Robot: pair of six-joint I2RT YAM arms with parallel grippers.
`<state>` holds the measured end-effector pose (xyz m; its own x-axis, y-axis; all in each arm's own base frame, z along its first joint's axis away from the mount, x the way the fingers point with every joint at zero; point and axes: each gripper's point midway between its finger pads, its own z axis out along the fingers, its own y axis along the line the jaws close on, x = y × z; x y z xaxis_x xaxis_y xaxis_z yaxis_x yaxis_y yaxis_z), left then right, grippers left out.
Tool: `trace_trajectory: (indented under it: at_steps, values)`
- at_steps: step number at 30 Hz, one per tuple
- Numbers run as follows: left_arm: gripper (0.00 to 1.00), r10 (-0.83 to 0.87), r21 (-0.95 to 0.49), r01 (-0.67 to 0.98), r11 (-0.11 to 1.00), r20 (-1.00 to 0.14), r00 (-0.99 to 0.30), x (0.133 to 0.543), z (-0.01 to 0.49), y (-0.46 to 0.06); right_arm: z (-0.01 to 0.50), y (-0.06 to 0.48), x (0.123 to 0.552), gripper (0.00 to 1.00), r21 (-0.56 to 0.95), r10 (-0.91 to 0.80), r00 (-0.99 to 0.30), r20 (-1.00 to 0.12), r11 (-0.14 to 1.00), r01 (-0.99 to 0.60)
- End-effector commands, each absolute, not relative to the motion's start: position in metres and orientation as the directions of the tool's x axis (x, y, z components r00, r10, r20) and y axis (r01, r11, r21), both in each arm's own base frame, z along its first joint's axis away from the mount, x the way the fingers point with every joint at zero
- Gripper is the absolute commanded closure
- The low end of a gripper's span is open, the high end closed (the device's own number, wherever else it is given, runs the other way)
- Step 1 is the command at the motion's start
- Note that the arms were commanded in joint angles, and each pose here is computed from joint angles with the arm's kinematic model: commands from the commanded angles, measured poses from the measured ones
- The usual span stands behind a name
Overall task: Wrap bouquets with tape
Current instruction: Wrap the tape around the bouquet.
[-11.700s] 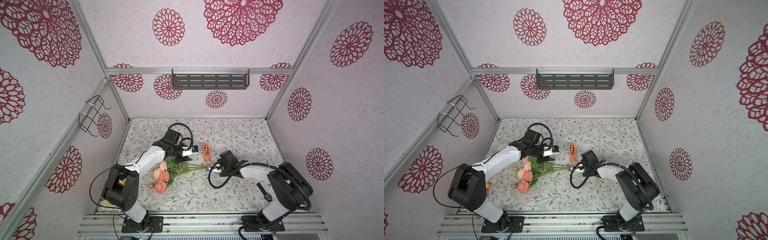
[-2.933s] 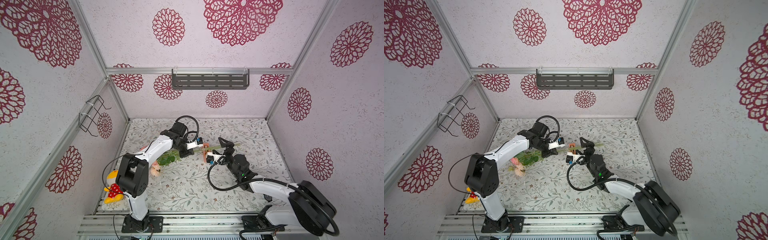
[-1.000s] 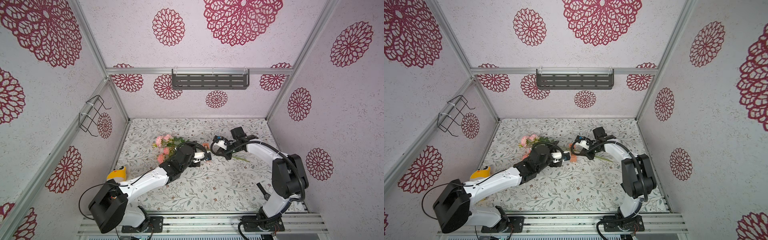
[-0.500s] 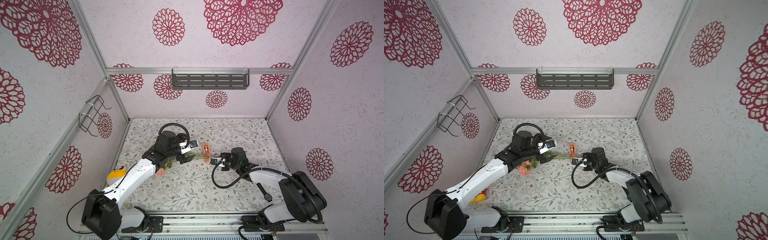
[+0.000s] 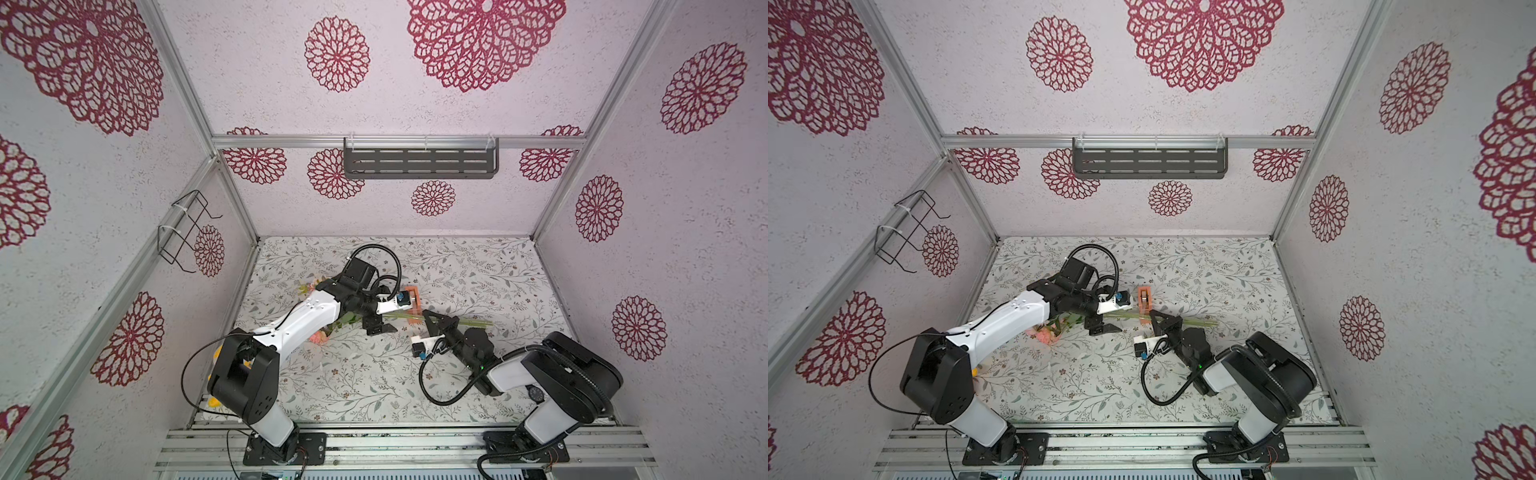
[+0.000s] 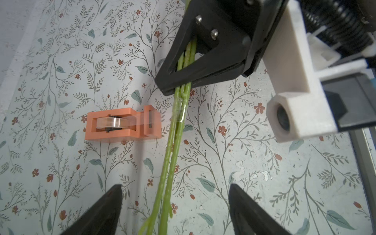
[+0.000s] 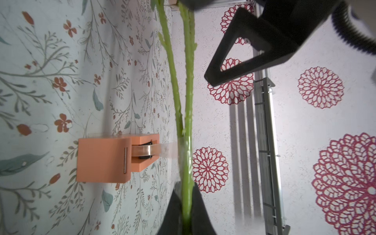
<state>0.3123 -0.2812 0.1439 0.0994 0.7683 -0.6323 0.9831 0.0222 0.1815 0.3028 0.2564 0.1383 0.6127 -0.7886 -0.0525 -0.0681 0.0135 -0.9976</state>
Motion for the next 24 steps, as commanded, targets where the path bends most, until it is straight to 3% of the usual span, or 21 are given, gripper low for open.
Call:
trace_trajectory:
  at_steps: [1,5,7,9,11,12,13,15,18,20,24]
  values:
    - [0.19,0.804,0.100,0.995,-0.001,-0.591,0.060,0.307,0.126,-0.276,0.204,0.258,0.288,1.00,-0.977,-0.784,0.621,-0.011,0.141,0.160]
    - [0.23,0.838,0.043,0.999,0.004,-0.545,0.020,0.312,0.111,-0.274,0.196,0.254,0.285,1.00,-0.982,-0.799,0.601,-0.001,0.115,0.152]
    - [0.31,0.850,0.009,1.000,-0.001,-0.527,0.005,0.312,0.107,-0.274,0.194,0.249,0.286,1.00,-0.982,-0.811,0.584,0.001,0.108,0.152]
    - [0.51,0.852,-0.037,0.999,-0.022,-0.524,0.000,0.306,0.107,-0.275,0.183,0.246,0.285,1.00,-0.991,-0.814,0.582,-0.004,0.083,0.109]
    - [0.82,0.847,-0.076,0.996,-0.037,-0.532,-0.009,0.299,0.109,-0.277,0.166,0.241,0.286,1.00,-0.999,-0.828,0.561,-0.020,0.045,0.030]
    - [0.91,0.844,-0.086,0.996,-0.038,-0.536,-0.014,0.297,0.110,-0.278,0.164,0.239,0.285,1.00,-0.998,-0.828,0.557,-0.056,0.064,-0.005]
    - [1.00,0.842,-0.093,0.995,-0.036,-0.539,-0.020,0.295,0.110,-0.279,0.161,0.237,0.284,0.88,-0.995,-0.826,0.554,-0.100,0.089,-0.046]
    - [1.00,0.843,-0.088,0.996,-0.011,-0.537,-0.038,0.294,0.109,-0.280,0.152,0.233,0.286,0.66,-0.986,-0.837,0.525,-0.156,0.098,-0.135]
    - [1.00,0.843,-0.075,0.997,0.035,-0.534,-0.070,0.292,0.108,-0.285,0.150,0.232,0.288,0.40,-0.923,-0.831,0.447,-0.330,0.184,-0.338]
    - [1.00,0.838,-0.055,0.997,0.045,-0.542,-0.068,0.287,0.108,-0.288,0.143,0.233,0.278,0.36,-0.829,-0.812,0.388,-0.436,0.195,-0.525]
    - [1.00,0.836,-0.033,0.995,0.091,-0.540,-0.095,0.286,0.106,-0.293,0.166,0.234,0.248,0.26,-0.619,-0.692,0.261,-0.673,0.333,-0.711]
